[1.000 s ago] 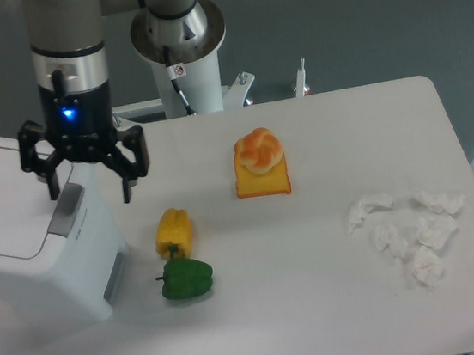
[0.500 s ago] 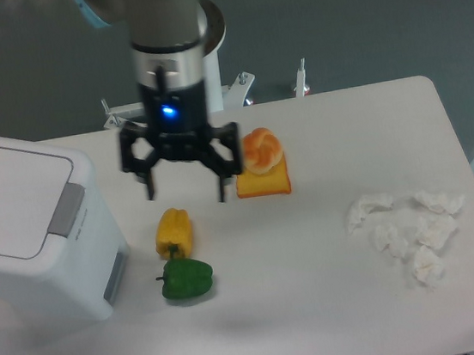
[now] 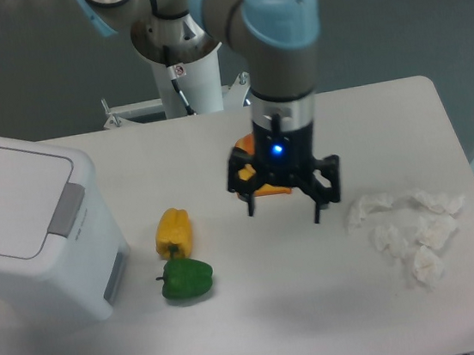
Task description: Close the trash can
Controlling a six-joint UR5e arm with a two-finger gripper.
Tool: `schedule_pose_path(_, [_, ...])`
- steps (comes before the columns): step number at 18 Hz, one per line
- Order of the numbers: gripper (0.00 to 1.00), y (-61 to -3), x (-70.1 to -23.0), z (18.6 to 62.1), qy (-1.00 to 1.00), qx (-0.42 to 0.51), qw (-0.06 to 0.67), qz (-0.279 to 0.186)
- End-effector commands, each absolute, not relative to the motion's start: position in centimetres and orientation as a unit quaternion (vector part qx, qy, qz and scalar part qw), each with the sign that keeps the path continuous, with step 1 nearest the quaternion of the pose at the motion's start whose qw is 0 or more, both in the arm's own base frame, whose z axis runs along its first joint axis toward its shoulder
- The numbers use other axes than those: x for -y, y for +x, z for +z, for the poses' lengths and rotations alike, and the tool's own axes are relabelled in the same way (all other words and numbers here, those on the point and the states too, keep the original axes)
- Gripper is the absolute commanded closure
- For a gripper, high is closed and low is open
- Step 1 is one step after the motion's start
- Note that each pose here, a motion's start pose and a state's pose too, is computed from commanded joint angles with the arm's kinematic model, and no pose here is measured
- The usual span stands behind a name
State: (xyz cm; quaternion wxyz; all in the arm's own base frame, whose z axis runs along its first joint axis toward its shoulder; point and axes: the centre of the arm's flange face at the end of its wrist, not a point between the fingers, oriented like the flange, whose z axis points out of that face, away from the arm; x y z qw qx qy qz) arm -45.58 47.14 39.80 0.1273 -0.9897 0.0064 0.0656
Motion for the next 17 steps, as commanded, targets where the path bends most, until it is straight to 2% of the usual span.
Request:
schedule_pose_path(5, [0.0,-50.1,-44.4,34.7,-0.993,-0.071,0.065,0.062])
schedule_pose_path(9, [0.0,-52.2,-42.9,32.4,-0.992,-0.103,0.019,0.064])
schedule_pose_path(17, [0.0,-57.2,-40.8,31.2,-0.992,-0.104,-0.002,0.072])
